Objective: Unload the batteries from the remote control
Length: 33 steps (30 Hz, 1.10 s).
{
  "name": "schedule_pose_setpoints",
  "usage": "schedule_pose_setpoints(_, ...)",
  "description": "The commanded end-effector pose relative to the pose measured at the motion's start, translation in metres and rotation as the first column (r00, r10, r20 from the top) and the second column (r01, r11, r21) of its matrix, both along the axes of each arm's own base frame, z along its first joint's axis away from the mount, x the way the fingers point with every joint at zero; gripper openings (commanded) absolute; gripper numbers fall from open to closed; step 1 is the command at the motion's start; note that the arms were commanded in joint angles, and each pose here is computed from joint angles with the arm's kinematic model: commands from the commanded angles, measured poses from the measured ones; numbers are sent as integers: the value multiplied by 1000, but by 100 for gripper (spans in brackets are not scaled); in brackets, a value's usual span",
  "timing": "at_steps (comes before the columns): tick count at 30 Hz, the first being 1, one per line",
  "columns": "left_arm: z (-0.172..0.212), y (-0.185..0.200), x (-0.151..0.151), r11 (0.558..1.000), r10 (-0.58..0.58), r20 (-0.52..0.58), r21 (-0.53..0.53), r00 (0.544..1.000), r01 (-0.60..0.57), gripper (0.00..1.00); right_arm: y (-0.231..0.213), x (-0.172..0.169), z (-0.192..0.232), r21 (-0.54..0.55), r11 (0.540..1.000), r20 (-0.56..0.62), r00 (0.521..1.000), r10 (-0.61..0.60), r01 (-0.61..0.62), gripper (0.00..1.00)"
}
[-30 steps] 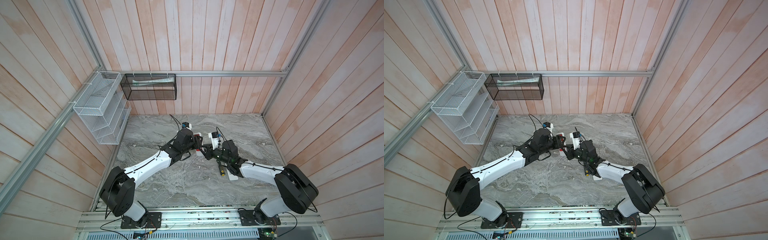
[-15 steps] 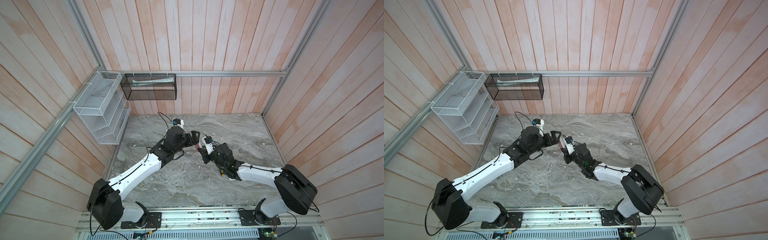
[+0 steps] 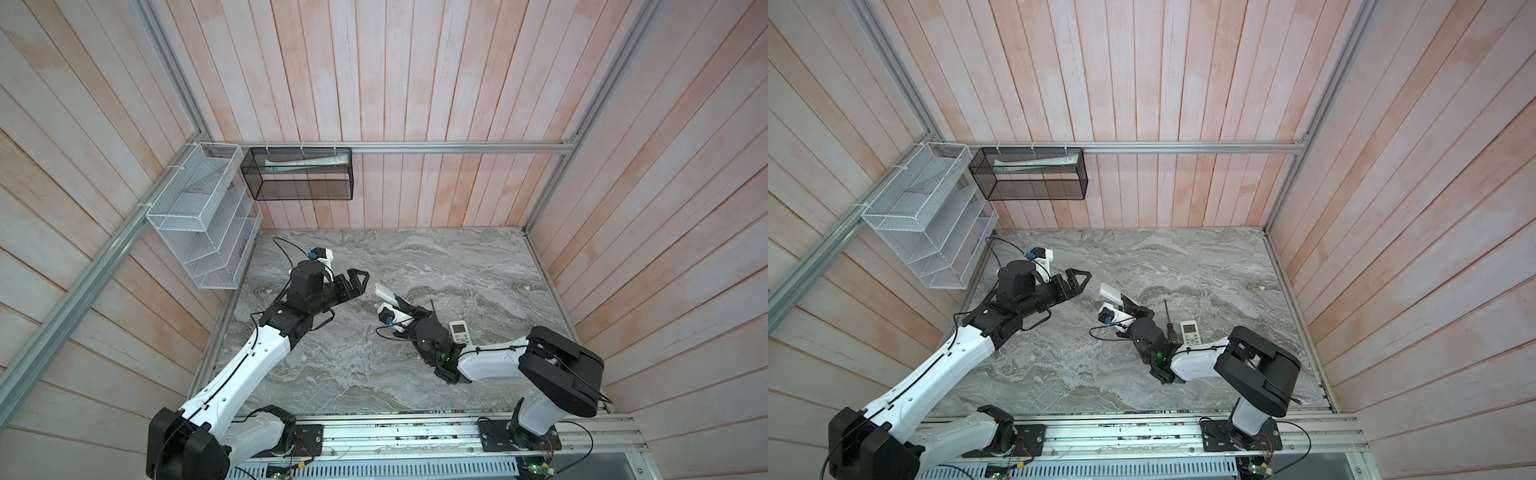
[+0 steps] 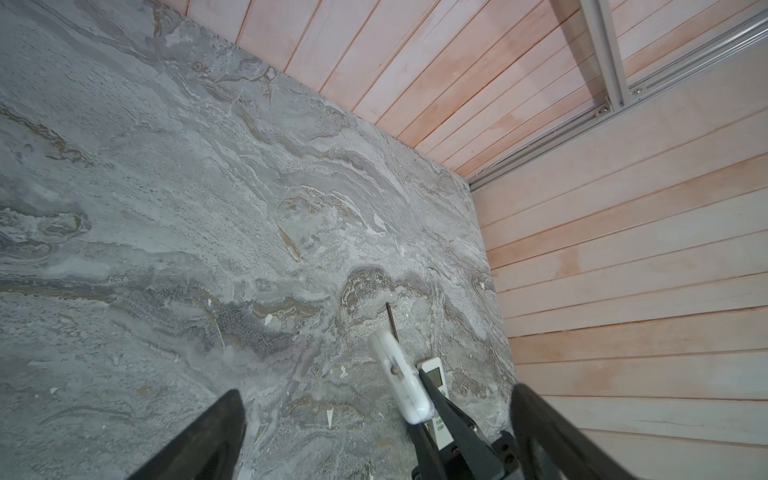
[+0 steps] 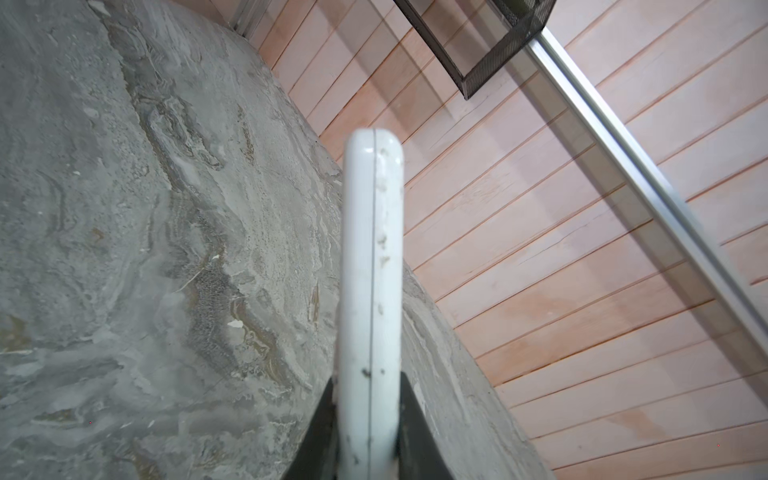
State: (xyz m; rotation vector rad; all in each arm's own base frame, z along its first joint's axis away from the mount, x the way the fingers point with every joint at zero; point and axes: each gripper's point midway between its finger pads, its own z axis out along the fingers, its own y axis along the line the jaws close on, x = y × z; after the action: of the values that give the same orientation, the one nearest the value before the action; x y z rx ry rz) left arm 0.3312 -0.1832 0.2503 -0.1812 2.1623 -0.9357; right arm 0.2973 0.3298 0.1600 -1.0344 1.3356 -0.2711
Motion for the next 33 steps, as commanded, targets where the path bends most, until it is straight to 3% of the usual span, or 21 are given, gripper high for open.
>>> schedule_pose_setpoints(1, -2, -8, -11, 993, -104, -33, -58, 994, 102, 100, -2, -1, 26, -73, 993, 201, 976, -78, 95, 0)
schedule_pose_setpoints(7, -14, -18, -15, 977, -182, -83, -125, 980, 171, 99, 7, -10, 37, -148, 979, 360, 929, -81, 143, 0)
schedule_pose_setpoints(15, -39, -23, -19, 970, -212, -158, -157, 964, 187, 95, 9, -17, 49, -154, 975, 415, 906, -81, 158, 0)
schedule_pose_setpoints(24, -20, -43, -28, 891, -316, -75, -365, 946, 269, 90, 13, -17, 56, -155, 974, 438, 895, -81, 164, 0)
schedule_pose_setpoints(33, -10, -49, -22, 872, -333, -49, -397, 942, 287, 73, 17, -19, 60, -159, 974, 457, 887, -71, 160, 0)
